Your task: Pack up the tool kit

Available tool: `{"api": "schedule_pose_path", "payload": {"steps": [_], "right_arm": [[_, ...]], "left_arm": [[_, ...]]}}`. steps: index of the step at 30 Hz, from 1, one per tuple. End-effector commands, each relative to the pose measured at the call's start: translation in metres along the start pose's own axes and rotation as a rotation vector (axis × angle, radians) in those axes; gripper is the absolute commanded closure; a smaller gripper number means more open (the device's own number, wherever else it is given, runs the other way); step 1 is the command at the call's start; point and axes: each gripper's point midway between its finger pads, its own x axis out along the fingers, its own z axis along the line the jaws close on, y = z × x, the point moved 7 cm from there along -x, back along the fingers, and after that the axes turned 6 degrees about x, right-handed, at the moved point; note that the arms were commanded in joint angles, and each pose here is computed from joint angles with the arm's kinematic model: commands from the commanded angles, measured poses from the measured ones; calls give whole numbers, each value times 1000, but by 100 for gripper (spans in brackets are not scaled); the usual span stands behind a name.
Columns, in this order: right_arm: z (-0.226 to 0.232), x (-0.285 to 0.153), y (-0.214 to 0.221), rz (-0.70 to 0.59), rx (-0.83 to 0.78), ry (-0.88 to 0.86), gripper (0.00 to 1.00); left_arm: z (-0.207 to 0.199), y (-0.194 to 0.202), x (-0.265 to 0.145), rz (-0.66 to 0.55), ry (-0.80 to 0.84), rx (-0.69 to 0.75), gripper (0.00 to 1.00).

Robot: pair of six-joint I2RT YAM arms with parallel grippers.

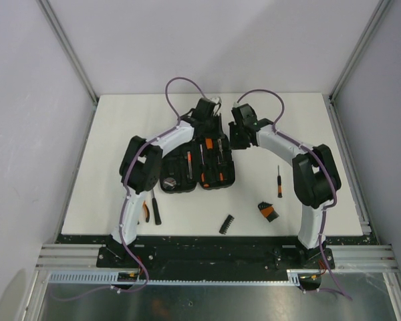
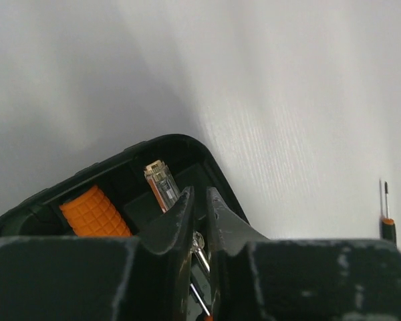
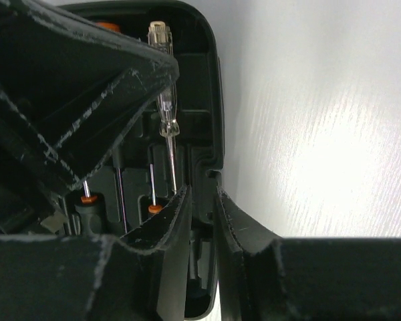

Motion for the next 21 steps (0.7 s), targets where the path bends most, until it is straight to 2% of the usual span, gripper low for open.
{"api": "schedule_pose_path", "payload": {"steps": [1, 7, 21], "right_arm": [[8, -13, -2, -42, -1, -36, 76], [9, -9, 7, -10, -7, -54, 77], [10, 2, 16, 32, -14, -70, 77]], "left_arm": [[3, -16, 3, -73, -82, 24, 86], [12, -7, 8, -61, -132, 29, 91], [16, 9, 29, -16, -147, 52, 78]]}}
